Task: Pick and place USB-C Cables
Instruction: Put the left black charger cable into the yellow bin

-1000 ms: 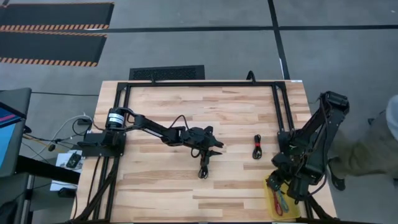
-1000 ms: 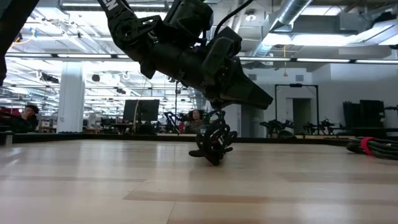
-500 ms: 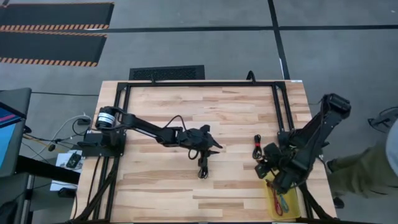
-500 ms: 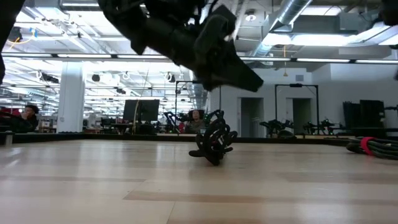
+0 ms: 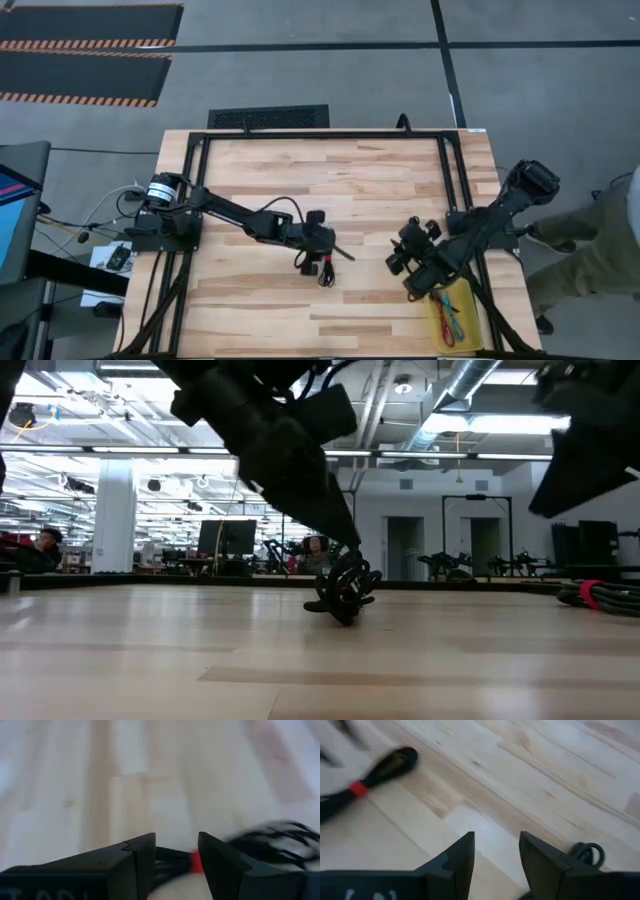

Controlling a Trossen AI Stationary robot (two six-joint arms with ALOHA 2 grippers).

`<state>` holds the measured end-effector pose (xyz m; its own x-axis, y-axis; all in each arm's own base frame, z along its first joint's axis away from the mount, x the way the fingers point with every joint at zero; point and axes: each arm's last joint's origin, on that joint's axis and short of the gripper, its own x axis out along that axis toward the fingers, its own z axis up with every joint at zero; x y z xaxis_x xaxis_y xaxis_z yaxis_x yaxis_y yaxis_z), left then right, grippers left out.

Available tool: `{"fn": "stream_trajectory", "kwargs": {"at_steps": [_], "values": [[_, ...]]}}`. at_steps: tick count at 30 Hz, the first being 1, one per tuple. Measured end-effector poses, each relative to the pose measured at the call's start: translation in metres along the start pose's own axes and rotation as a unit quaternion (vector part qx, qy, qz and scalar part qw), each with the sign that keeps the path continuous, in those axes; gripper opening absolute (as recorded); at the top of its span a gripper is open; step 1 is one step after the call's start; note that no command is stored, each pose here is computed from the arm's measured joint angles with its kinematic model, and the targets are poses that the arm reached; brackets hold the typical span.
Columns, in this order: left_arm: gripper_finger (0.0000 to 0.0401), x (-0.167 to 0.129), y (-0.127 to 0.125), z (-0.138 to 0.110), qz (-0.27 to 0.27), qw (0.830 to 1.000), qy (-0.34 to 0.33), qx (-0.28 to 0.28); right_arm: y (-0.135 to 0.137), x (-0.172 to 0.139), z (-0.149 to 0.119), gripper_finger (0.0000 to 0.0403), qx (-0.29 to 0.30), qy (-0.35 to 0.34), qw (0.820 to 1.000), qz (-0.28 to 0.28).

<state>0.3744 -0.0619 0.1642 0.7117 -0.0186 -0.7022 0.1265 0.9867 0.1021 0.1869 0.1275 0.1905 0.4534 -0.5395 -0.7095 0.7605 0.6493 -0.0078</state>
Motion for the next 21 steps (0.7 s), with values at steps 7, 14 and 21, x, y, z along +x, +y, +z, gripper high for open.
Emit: {"fn": "stream_trajectory", "kwargs": {"at_steps": [7, 14, 21], "values": [[0.0139, -0.002, -0.015, -0.002, -0.062, 0.975, -0.002, 0.212, 0.008, 0.018, -0.004, 0.0171, -0.03, 0.056, 0.998, -0.019], [0.0139, -0.001, -0.01, -0.005, -0.053, 0.914, 0.005, 0.402, 0.006, 0.024, 0.009, 0.0166, -0.052, 0.063, 0.997, -0.015], [0.0139, 0.012, 0.002, -0.008, -0.063, 0.879, 0.015, 0.473, 0.003, 0.028, 0.021, 0.0163, -0.068, 0.062, 0.996, -0.013]]}}
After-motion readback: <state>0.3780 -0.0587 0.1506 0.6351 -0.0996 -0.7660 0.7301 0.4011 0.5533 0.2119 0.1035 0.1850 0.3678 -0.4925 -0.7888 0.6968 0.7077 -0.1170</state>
